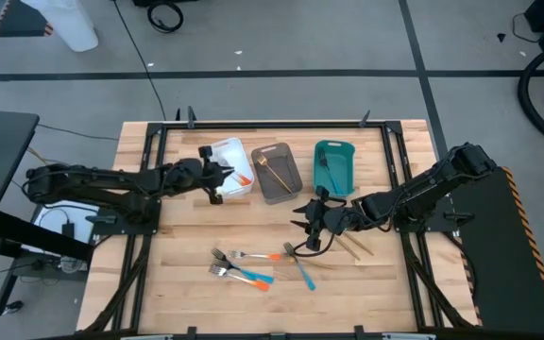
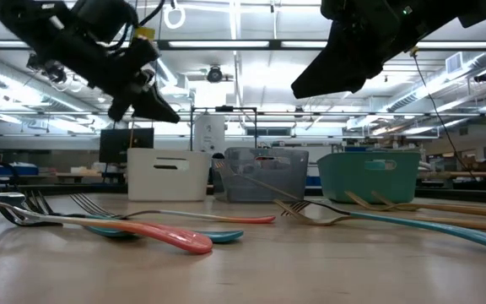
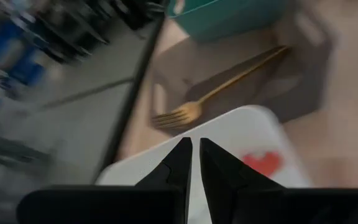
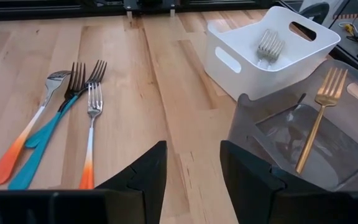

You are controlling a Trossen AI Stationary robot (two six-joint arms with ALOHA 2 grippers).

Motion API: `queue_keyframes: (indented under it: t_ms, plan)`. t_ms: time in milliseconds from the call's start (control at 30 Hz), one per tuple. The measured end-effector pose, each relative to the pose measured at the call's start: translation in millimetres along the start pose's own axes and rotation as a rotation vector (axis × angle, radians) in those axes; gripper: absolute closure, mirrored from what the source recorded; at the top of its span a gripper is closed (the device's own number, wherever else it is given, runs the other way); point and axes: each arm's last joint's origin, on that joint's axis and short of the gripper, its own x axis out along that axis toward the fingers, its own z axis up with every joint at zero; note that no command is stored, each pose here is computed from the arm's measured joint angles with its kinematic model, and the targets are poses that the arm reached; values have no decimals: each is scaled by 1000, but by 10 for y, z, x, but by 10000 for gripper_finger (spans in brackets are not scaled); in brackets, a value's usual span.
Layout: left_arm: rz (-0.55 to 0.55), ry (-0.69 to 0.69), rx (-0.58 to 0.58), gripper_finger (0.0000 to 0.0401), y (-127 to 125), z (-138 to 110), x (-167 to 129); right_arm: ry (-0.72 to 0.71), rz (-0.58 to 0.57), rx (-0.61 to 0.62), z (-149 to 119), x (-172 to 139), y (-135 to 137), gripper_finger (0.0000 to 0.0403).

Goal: Sort silverware by color (type)
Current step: Adjust the white bin on the table

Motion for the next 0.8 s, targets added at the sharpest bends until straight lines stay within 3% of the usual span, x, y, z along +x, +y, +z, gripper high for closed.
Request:
queue_keyframes:
  t_ms: [300, 500, 633, 800]
  plan:
    - [-81, 86, -351, 352, -5, 178, -37, -1, 3, 2, 2, 0, 1, 243]
    - [-119, 247, -384, 297, -130, 17, 73, -1, 8, 12, 2, 0, 3, 243]
    - [-205, 269, -347, 258, -232, -8, 141, -1, 8, 12, 2, 0, 3, 243]
    - [-254, 313, -287, 246, -340, -57, 186, 0, 8, 11, 1, 0, 3, 243]
